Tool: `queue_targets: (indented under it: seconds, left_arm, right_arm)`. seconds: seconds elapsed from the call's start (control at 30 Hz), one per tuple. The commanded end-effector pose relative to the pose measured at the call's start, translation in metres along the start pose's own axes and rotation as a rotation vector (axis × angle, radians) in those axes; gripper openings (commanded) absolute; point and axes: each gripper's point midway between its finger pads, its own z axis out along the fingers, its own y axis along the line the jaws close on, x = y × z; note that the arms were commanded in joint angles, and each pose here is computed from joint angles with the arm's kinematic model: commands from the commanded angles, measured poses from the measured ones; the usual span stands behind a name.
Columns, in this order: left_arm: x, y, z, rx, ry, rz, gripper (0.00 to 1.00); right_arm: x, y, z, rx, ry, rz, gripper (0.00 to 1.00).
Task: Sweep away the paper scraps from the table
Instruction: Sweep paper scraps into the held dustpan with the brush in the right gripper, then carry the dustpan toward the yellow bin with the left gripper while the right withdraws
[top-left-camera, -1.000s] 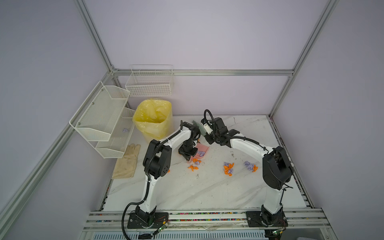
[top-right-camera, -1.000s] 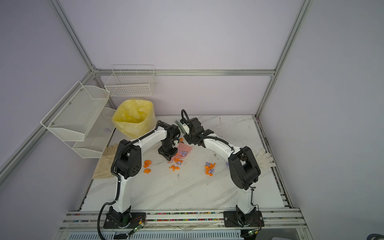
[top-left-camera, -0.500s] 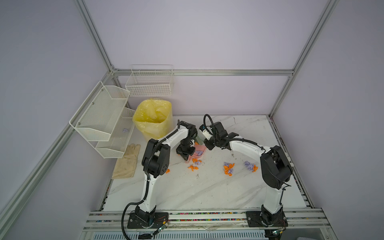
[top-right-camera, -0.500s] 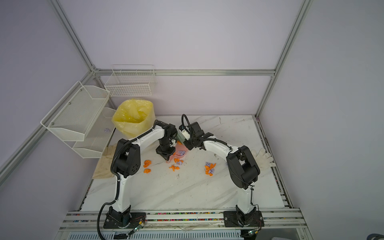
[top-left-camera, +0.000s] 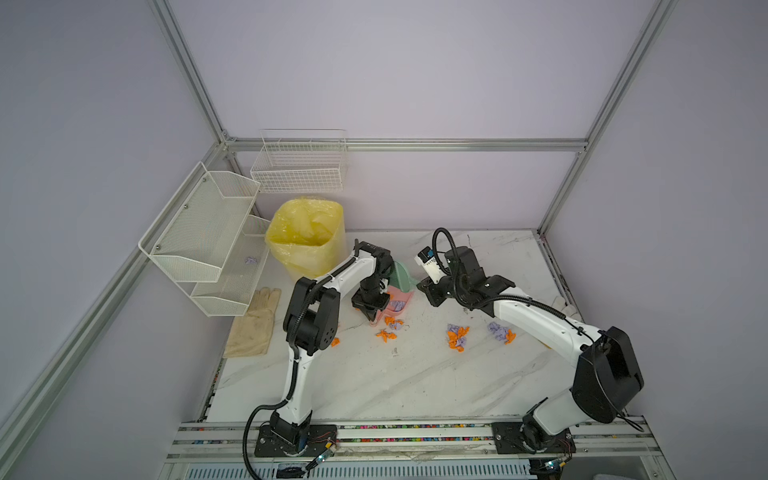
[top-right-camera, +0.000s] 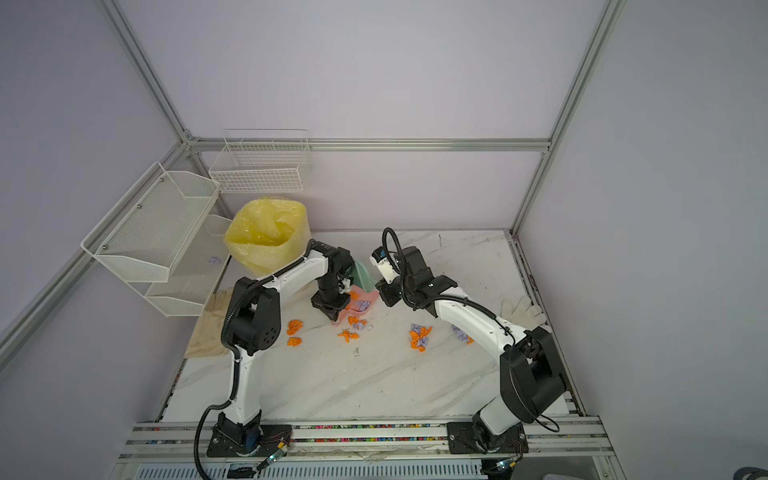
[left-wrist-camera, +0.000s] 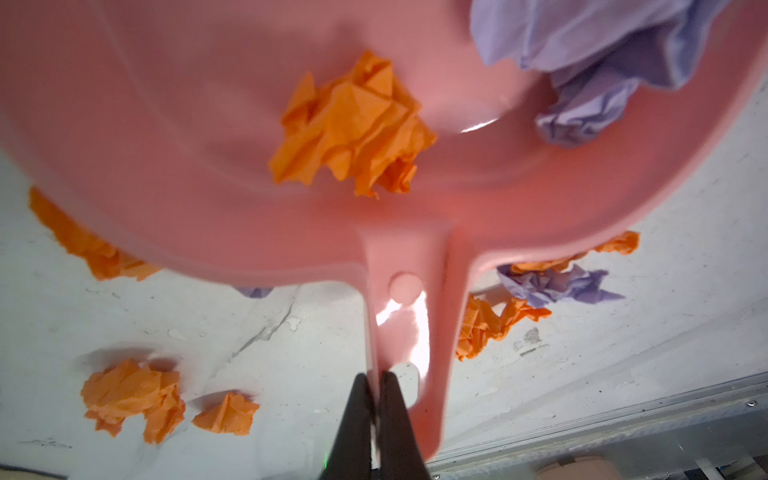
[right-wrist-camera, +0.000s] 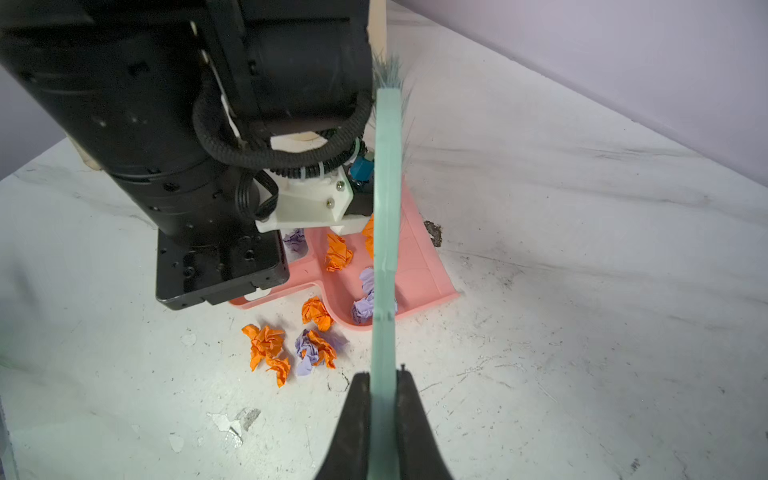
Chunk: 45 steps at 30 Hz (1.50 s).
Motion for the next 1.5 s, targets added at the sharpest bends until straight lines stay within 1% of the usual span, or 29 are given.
queue_targets:
  seconds: [0.0, 0.1, 0.17, 0.3, 0.47, 0.63, 0.77, 1.0, 1.2, 1.23, 1.33, 1.37, 1.47]
  left_arm:
    - [-0.01, -0.001, -0.021, 0.004, -0.075, 0.007, 0.0]
    - [-0.011, 0.001, -0.031, -0.007, -0.105, 0.003, 0.0]
    - [-0.013, -0.001, -0.04, -0.003, -0.134, 0.0, 0.0]
    - [-0.016, -0.003, -0.061, 0.006, -0.198, -0.008, 0.0]
    - [-0.019, -0.007, -0.087, 0.02, -0.275, -0.024, 0.0]
    - [-0.02, -0.009, -0.113, 0.033, -0.355, -0.046, 0.0]
    - [-0.02, -0.009, -0.134, 0.027, -0.421, -0.06, 0.0]
    - [-0.016, -0.006, -0.167, 0.001, -0.498, -0.065, 0.0]
    - [-0.018, 0.0, -0.203, -0.04, -0.573, -0.07, 0.0]
    - [-0.019, 0.002, -0.211, -0.054, -0.595, -0.072, 0.0]
    - [-0.02, 0.014, -0.232, -0.095, -0.671, -0.105, 0.0]
    - [-0.019, 0.021, -0.24, -0.111, -0.696, -0.146, 0.0]
    - [-0.016, 0.033, -0.261, -0.131, -0.762, -0.186, 0.0]
  right_arm:
    - [-0.005, -0.014, -0.005, 0.056, -0.009, 0.105, 0.0]
    - [-0.006, -0.037, -0.008, 0.111, -0.021, 0.214, 0.0]
    - [-0.009, -0.051, -0.017, 0.127, -0.047, 0.28, 0.0]
    - [-0.013, -0.074, -0.039, 0.156, -0.101, 0.356, 0.0]
    - [-0.002, -0.089, -0.048, 0.189, -0.094, 0.436, 0.0]
    - [0.011, -0.093, -0.05, 0.204, -0.08, 0.471, 0.0]
    - [0.013, -0.09, -0.054, 0.202, -0.085, 0.476, 0.0]
    - [0.017, -0.087, -0.059, 0.198, -0.089, 0.484, 0.0]
    - [0.028, -0.086, -0.055, 0.198, -0.068, 0.498, 0.0]
    - [0.023, -0.083, -0.063, 0.195, -0.091, 0.491, 0.0]
    - [0.027, -0.083, -0.063, 0.194, -0.087, 0.493, 0.0]
    - [0.028, -0.082, -0.063, 0.193, -0.085, 0.493, 0.0]
    - [0.03, -0.082, -0.061, 0.191, -0.077, 0.493, 0.0]
